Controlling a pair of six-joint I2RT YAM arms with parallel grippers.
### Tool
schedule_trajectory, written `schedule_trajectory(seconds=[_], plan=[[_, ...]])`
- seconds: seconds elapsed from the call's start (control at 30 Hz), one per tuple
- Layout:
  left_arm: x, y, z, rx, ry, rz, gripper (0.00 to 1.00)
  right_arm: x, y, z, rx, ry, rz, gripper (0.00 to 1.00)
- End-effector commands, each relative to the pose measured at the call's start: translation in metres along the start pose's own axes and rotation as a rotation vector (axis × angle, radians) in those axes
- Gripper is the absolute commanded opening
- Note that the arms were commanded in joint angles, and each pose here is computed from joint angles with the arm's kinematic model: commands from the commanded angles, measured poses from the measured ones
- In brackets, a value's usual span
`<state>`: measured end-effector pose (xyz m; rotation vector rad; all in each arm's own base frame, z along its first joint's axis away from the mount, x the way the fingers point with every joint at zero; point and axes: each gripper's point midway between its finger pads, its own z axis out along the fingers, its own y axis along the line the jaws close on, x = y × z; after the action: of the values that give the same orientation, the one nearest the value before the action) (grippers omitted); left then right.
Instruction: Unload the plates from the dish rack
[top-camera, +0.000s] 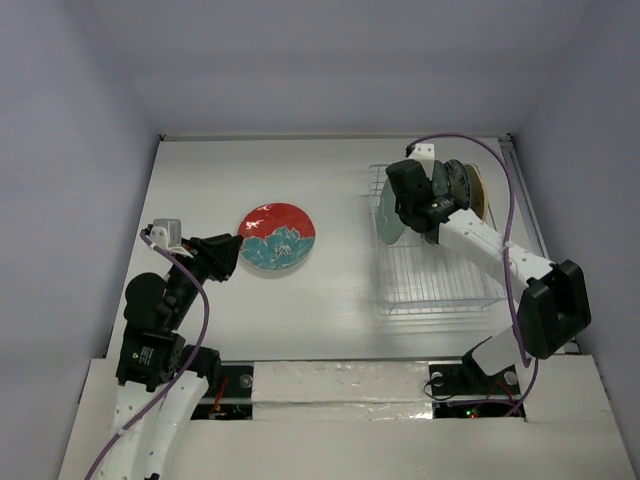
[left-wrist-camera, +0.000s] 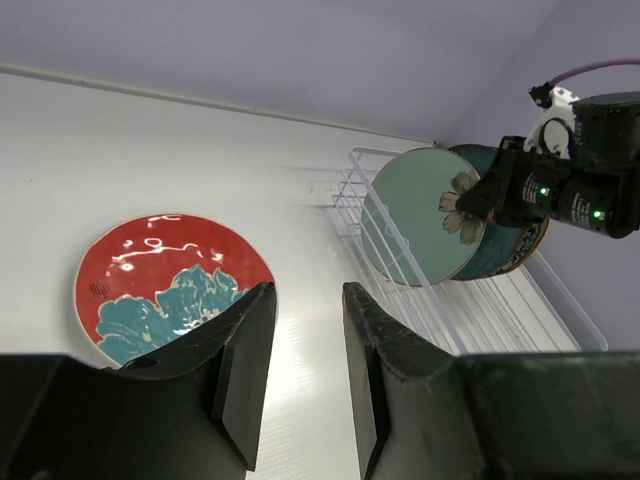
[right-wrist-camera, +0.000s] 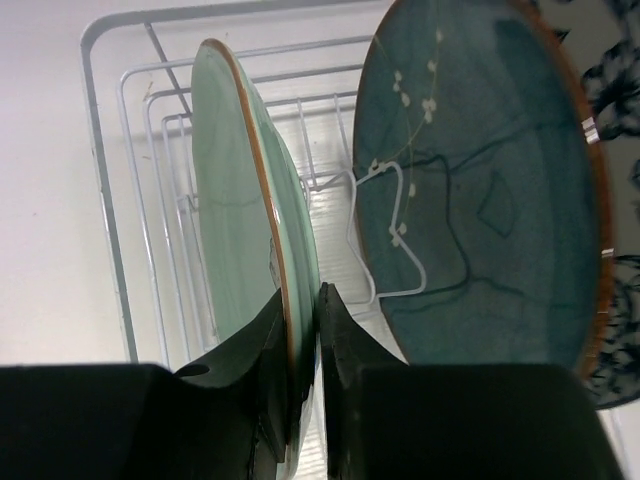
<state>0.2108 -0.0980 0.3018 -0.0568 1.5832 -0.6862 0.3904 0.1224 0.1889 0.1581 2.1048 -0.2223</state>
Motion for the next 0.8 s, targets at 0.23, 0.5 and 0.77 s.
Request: schedule_trajectory(seconds=[0.23,0.5,0.77], plan=[[-0.008,-0.004,0.000,0.022,-0.036,0.007,0.31,-0.134,-0.041,-0.078,0.058,-0.269,0.077,0.00],[-0.009,-0.005,0.000,0.029,-0.041,0.009,0.33,-0.167,-0.004,-0.148,-0.280,-0.404,0.243,0.00],[-0.009,-0.003,0.000,0.019,-0.041,0.009,0.34,-0.156,0.154,-0.174,-0.929,-0.301,0.496,0.00]])
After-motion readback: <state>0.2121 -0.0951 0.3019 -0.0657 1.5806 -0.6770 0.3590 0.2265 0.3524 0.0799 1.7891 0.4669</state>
